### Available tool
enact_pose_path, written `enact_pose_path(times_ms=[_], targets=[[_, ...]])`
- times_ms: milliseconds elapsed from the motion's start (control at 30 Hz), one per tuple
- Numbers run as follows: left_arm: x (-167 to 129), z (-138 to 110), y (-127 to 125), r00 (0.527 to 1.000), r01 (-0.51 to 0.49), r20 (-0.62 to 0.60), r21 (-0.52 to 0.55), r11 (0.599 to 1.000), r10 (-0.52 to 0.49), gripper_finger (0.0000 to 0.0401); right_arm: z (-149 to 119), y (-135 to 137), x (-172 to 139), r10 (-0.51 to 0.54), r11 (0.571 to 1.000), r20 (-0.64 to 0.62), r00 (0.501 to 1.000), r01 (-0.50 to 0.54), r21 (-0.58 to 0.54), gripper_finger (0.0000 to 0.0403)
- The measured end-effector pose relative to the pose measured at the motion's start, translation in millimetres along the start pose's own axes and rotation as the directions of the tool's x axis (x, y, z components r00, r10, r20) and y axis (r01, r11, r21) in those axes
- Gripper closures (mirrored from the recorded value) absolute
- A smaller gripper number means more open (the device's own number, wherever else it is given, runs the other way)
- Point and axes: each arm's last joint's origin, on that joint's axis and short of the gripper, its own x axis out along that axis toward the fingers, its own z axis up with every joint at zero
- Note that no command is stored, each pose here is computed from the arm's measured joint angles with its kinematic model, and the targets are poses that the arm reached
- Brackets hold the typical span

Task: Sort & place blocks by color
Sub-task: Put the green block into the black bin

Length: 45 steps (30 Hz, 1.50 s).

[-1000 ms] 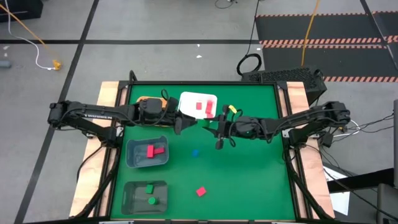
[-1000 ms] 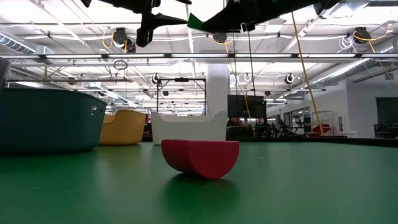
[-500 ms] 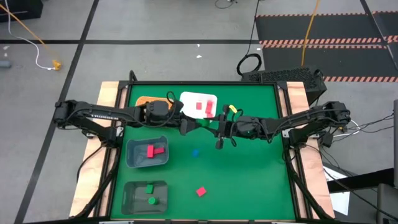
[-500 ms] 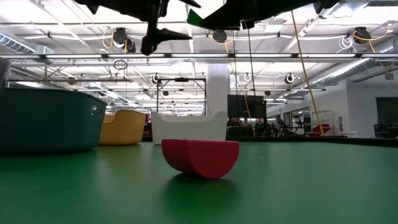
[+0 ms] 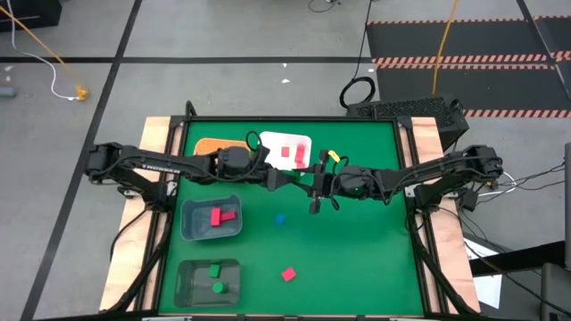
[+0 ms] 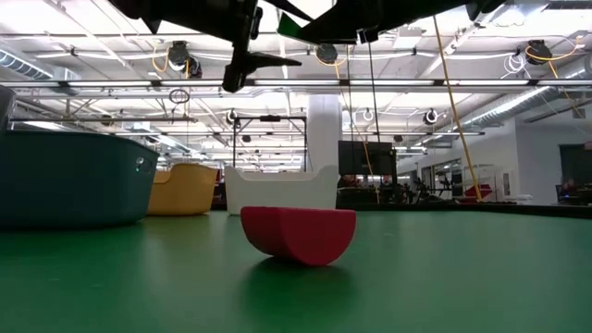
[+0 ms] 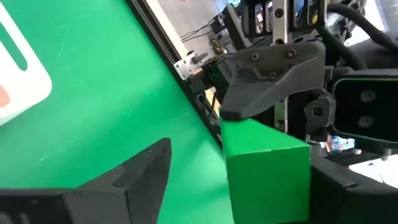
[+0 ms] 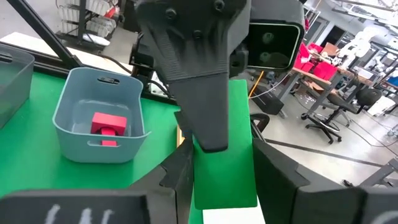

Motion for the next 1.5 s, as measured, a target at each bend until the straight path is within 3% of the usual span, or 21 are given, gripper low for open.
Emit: enact_pose_path(times_ms=[367, 900, 1067, 1233, 1500], targets=[[0, 3, 1, 1.000, 0.000, 0.006, -0.029, 1.000, 0.000, 0.0300, -3, 1, 0, 0.009, 1.000, -0.033, 0.999, -0.010, -0.028, 0.0284], [0, 2, 2, 1.000, 0.008, -0.019, -0.049, 0.999, -0.009, 0.0300, -9, 7, -3, 0.049, 0.995, -0.104, 0.993, -0.040, 0.088, 0.0201], [-1, 4, 3, 1.000, 0.007, -0.018, -0.034, 0.999, -0.008, 0.0300, -3, 3, -18, 0.068, 0.990, -0.130, 0.989, -0.050, 0.133, 0.0191], [-2, 13, 15, 0.998, -0.055, -0.011, -0.017, 0.998, 0.055, 0.0299, -2, -6, -37, 0.086, 0.974, -0.199, 0.976, -0.040, 0.225, 0.0193], [-9, 30, 45, 0.978, -0.160, -0.141, -0.031, 0.987, 0.154, 0.0300, -8, -10, -52, 0.106, 0.927, -0.307, 0.946, 0.017, 0.374, 0.0193]])
